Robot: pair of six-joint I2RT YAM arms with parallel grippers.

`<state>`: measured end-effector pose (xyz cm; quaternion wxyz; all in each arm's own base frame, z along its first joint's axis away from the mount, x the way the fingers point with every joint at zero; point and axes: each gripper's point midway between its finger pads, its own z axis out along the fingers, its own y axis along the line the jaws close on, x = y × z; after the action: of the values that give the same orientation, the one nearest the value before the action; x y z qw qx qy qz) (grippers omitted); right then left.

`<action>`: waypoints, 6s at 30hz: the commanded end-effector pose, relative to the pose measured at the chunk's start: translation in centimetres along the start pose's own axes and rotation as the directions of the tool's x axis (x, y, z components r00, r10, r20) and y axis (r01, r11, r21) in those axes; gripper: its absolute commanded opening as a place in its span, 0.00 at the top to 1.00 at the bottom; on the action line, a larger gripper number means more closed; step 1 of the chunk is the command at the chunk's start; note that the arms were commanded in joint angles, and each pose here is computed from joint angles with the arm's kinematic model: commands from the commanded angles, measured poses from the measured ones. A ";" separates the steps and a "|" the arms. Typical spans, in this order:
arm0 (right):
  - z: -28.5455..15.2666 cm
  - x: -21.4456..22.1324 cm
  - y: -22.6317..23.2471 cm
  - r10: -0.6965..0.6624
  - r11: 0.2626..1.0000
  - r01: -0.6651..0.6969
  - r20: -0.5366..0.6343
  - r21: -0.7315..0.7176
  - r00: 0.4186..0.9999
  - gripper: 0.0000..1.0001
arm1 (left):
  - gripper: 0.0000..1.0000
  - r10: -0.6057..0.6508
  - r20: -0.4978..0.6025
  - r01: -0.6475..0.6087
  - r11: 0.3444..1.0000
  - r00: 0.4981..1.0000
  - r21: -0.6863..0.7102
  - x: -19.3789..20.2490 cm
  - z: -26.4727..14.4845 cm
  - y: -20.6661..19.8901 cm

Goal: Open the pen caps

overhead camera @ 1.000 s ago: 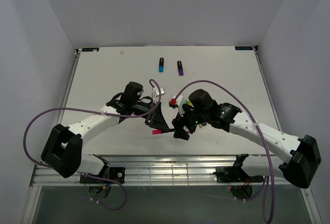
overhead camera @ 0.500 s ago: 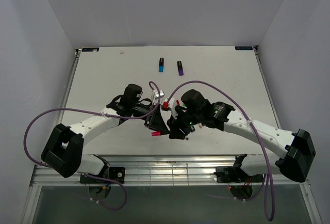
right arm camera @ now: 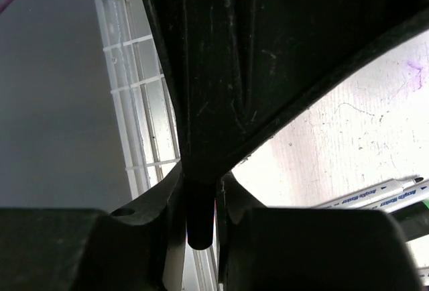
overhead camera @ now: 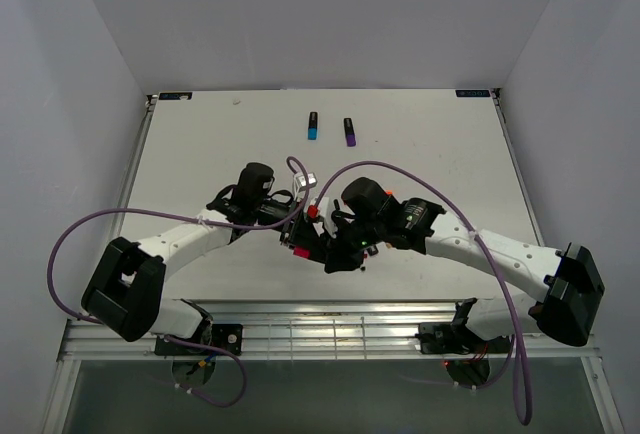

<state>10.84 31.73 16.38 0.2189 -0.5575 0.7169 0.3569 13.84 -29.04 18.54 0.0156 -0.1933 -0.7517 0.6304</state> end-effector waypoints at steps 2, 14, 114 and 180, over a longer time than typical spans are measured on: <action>-0.7 -2.6 -0.4 -0.042 0.999 0.039 0.093 0.033 0.995 0.92 | 0.74 0.007 0.040 -0.007 1.000 0.999 -0.021 -0.2 -0.2 0.3; -0.9 0.5 1.0 0.074 0.997 -0.076 0.139 0.007 0.987 0.92 | 0.12 0.336 0.517 -0.146 0.916 0.787 -0.373 -7.4 -5.0 1.0; -0.3 -12.6 1.8 0.462 0.879 -0.328 0.450 -0.345 0.764 0.92 | 0.53 0.319 0.845 -0.532 0.845 0.429 -0.048 -2.6 -9.0 -8.8; 4.7 8.8 -10.8 0.635 0.507 -0.670 0.291 0.542 0.716 0.92 | 1.00 0.227 0.590 0.104 0.875 0.775 -0.473 -16.7 -3.5 12.5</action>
<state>17.76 28.15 4.48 0.2438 -0.1505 0.9420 0.1748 33.27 -28.63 10.57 -0.3041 0.0352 -0.8430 0.4423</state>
